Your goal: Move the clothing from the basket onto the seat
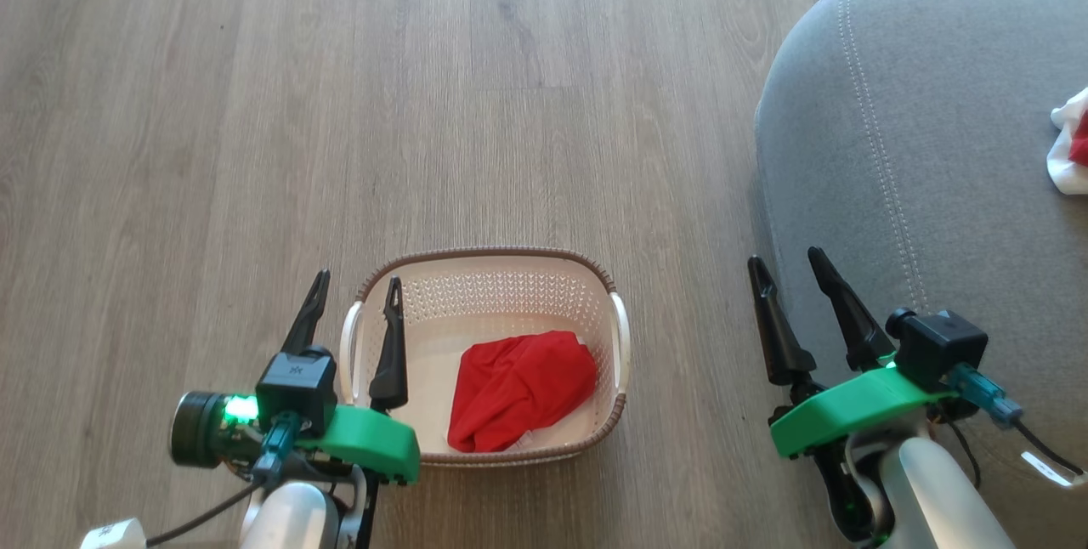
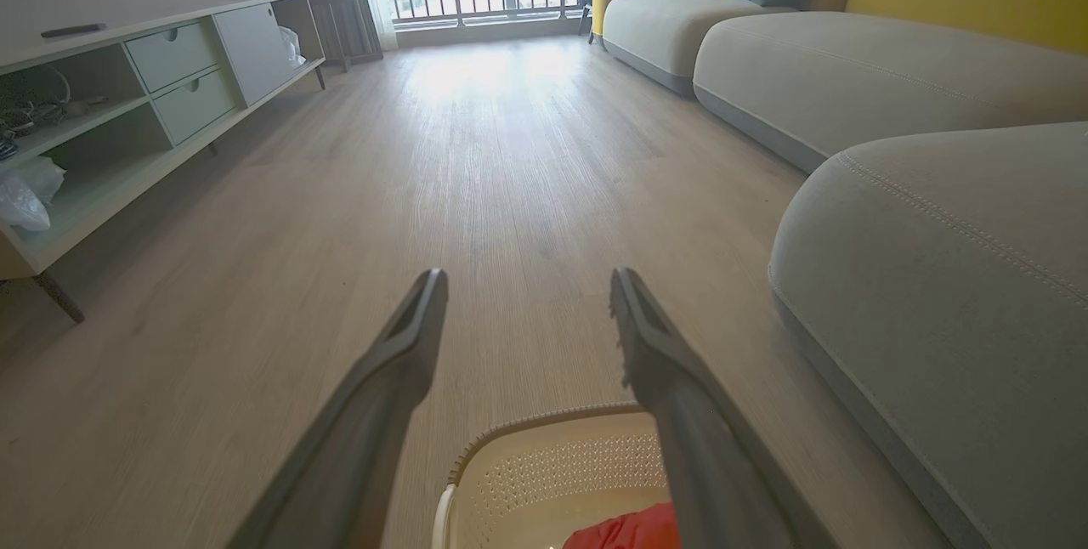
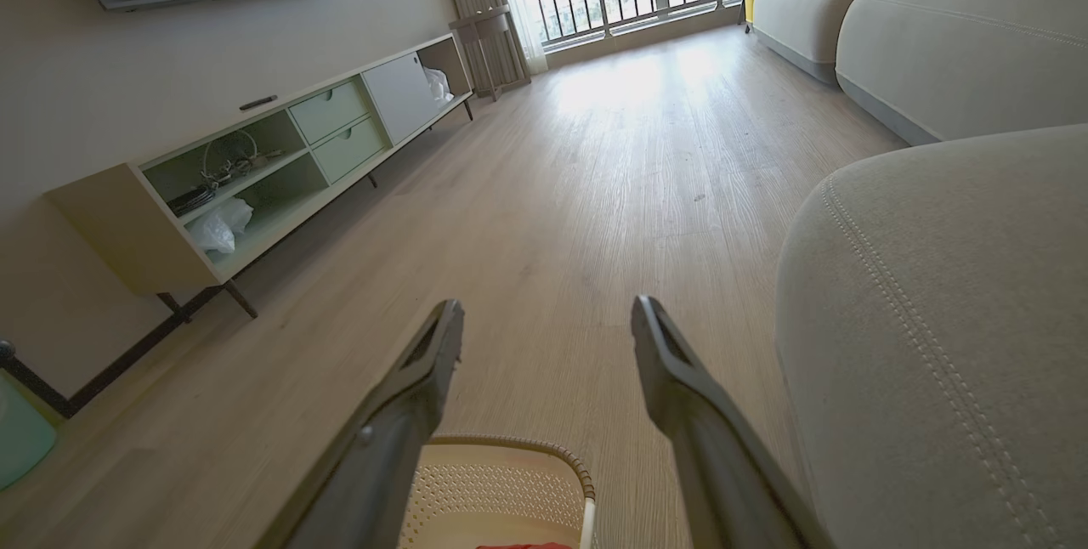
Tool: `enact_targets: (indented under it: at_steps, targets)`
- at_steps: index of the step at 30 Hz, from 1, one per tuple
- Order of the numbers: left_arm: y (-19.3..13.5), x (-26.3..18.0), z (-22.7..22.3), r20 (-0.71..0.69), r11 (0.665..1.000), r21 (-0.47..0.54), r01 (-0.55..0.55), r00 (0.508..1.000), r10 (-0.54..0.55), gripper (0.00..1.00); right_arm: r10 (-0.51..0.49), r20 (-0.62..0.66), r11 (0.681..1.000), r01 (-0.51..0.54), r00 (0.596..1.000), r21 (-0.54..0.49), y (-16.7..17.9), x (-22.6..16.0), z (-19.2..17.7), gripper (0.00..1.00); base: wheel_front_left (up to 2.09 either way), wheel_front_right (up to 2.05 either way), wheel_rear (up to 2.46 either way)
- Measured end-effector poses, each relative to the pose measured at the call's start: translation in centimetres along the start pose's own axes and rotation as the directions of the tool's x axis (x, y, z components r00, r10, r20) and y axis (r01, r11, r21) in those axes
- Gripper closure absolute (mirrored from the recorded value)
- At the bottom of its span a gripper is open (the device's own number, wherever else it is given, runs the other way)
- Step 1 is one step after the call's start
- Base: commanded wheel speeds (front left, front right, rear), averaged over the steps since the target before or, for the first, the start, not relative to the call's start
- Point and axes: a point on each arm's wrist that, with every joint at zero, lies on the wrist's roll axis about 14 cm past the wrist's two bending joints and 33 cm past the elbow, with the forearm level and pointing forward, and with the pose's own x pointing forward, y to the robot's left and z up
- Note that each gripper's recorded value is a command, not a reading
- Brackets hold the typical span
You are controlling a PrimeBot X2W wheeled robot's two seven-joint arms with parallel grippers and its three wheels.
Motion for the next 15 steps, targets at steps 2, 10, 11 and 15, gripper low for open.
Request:
enact_targets:
  at_steps: [2, 10, 11, 15]
  targets:
    - [0.01, 0.01, -0.05, -0.001, 1.0, 0.0, 0.0, 1.0, 0.0, 0.0, 0.0, -0.001, 1.0, 0.0, 1.0, 0.001, 0.02, 0.02, -0.04, 0.0, 0.0, 0.0, 0.0]
    - [-0.04, 0.04, -0.13, -0.004, 1.0, -0.001, 0.001, 1.0, -0.001, 0.0, 0.002, -0.004, 1.0, -0.002, 1.0, -0.005, 0.16, 0.08, -0.18, 0.0, 0.0, 0.0, 0.0]
    - [-0.07, 0.03, -0.14, -0.004, 1.0, -0.003, 0.002, 1.0, -0.002, 0.0, 0.003, -0.004, 1.0, -0.003, 1.0, -0.008, 0.17, 0.08, -0.19, 0.0, 0.0, 0.0, 0.0]
    - [-0.25, 0.03, -0.16, -0.005, 1.0, -0.008, 0.006, 1.0, -0.006, 0.0, 0.002, -0.007, 1.0, -0.002, 1.0, -0.008, 0.16, 0.08, -0.29, 0.0, 0.0, 0.0, 0.0]
